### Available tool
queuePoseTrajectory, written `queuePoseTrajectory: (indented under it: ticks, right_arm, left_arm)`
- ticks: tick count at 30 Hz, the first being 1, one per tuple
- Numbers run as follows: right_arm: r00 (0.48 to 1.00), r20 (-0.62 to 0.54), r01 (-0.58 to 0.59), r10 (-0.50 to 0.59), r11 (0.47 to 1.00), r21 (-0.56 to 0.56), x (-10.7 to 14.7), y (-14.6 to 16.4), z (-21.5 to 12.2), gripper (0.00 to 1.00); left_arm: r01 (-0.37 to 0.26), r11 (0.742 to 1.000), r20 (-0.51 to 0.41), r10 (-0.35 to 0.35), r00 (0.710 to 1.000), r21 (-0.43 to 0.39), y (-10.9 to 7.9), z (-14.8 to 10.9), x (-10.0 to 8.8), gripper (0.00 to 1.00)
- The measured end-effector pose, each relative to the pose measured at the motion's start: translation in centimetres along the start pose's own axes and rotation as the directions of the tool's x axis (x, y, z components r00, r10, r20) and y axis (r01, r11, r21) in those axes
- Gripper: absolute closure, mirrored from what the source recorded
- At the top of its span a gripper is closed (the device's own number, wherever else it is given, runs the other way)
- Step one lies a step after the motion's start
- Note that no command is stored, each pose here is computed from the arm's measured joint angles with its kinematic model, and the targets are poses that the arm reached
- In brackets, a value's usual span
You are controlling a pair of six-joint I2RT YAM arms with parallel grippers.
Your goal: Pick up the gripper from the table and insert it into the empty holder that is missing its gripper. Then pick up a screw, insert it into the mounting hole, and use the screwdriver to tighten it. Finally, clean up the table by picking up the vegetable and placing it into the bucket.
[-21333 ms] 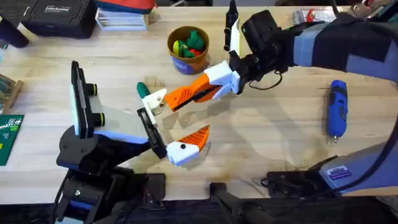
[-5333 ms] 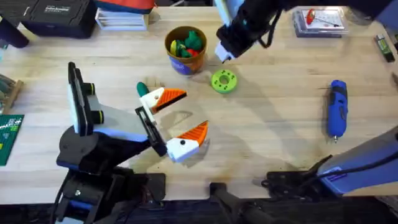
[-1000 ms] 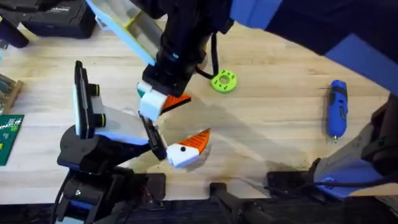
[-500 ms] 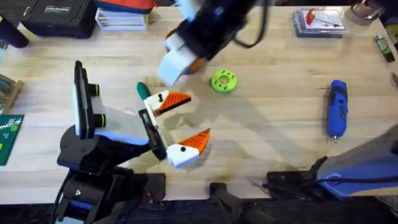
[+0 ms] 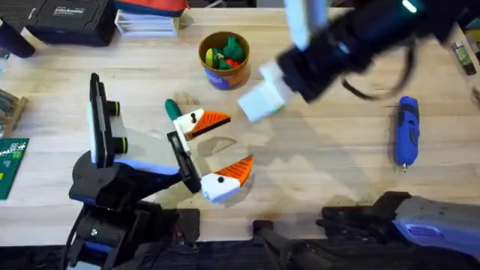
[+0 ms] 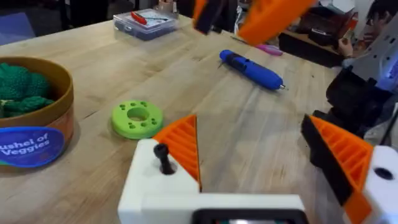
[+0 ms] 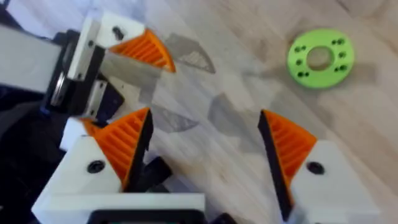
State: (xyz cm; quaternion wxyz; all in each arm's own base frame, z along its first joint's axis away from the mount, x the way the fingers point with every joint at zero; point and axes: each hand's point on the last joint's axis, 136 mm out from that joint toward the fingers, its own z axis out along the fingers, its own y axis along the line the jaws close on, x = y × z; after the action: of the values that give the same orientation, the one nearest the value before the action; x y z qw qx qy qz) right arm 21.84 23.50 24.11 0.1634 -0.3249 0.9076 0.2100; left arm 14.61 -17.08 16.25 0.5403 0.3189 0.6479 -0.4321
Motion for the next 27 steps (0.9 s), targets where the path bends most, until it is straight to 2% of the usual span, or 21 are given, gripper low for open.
queuePoseTrajectory:
  ticks: [6,12,20,21,23,26,27]
  right_arm:
    - [0.996,0.080,-0.027,0.037,0.993,-0.119,4.4,1.1,-2.5,0.008]
    - [0.997,0.065,0.063,-0.048,0.965,-0.255,7.8,3.2,-3.5,0.008]
    - [0.993,0.068,0.116,-0.100,0.947,-0.300,8.1,4.0,-3.4,0.009]
    - [0.992,0.069,0.118,-0.102,0.946,-0.301,8.1,4.0,-3.4,0.009]
    - [0.992,0.071,0.122,-0.105,0.945,-0.303,8.1,4.0,-3.4,0.009]
    - [0.992,0.066,0.122,-0.107,0.943,-0.309,8.1,4.1,-3.3,0.008]
    - [0.992,0.061,0.120,-0.106,0.943,-0.311,8.1,4.0,-3.2,0.008]
  left_arm:
    - [0.000,1.000,0.000,0.000,1.000,0.000,0.0,0.0,0.0,0.015]
    - [0.000,1.000,0.000,0.000,1.000,0.000,0.0,0.0,0.0,0.015]
    - [-0.001,1.000,0.000,0.001,1.000,0.000,0.0,0.0,0.0,0.030]
    - [-0.001,1.000,0.000,0.001,1.000,0.000,0.0,0.0,0.0,0.093]
    - [-0.002,1.000,0.000,0.002,1.000,0.000,0.0,0.0,0.0,0.387]
    - [-0.003,1.000,0.000,0.003,1.000,0.000,0.0,0.0,0.0,0.880]
    - [-0.007,1.000,0.000,0.007,1.000,0.000,0.0,0.0,0.0,0.964]
